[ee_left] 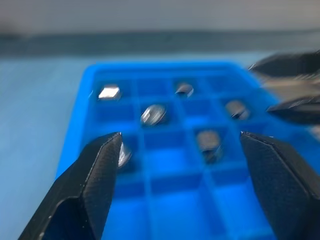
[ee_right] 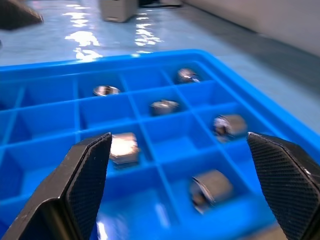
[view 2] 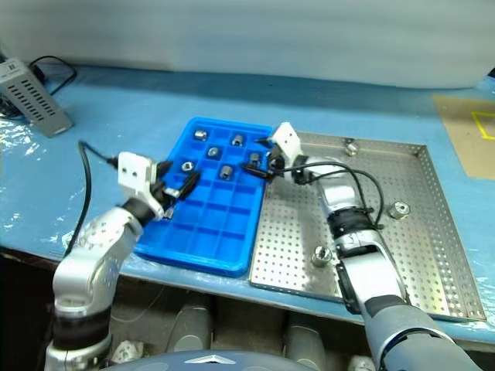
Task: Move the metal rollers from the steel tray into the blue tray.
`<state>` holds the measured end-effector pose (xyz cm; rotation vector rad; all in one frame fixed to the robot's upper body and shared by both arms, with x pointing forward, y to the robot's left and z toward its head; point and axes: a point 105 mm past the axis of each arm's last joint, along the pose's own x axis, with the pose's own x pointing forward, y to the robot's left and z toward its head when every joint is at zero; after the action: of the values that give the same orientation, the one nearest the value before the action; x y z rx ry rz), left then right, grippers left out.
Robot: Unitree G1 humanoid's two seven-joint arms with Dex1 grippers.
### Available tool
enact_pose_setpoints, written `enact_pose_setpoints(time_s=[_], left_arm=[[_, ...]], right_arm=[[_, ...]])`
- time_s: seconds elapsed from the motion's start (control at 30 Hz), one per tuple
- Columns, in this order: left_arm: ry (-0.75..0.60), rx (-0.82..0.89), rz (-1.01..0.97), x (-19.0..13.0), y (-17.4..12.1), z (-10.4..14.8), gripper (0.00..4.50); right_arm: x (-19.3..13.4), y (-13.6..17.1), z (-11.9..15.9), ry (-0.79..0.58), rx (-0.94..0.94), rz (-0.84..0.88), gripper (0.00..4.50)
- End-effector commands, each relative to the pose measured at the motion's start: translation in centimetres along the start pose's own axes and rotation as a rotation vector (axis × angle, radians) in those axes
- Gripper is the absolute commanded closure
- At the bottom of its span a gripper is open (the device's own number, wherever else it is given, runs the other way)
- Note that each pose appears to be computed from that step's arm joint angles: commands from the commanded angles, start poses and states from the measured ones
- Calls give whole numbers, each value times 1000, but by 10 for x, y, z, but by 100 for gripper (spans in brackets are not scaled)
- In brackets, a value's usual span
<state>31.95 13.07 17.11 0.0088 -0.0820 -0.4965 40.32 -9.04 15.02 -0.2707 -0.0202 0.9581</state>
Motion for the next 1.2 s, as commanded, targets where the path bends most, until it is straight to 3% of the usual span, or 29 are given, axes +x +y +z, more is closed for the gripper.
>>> enact_pose_setpoints(time_s=[0.03, 0.23, 0.4, 0.53, 0.83, 1.2], left_arm=[[-16, 13, -212, 23, -22, 0, 49], [74, 50, -531, 76, -74, -26, 49], [60, 66, -657, 123, -119, -27, 49], [84, 56, -733, 141, -147, -31, 49], [219, 92, -686, 156, -158, -57, 49], [242, 56, -702, 158, -180, -59, 49]], right_arm=[[-28, -22, 16, -39, -17, -114, 0], [-92, -44, 12, 23, -26, -305, 0], [-140, -39, 8, 112, -38, -412, 0], [-174, -32, 11, 153, -36, -513, 0], [-230, -8, 10, 230, -21, -700, 0], [-254, 9, 5, 302, -30, -785, 0]])
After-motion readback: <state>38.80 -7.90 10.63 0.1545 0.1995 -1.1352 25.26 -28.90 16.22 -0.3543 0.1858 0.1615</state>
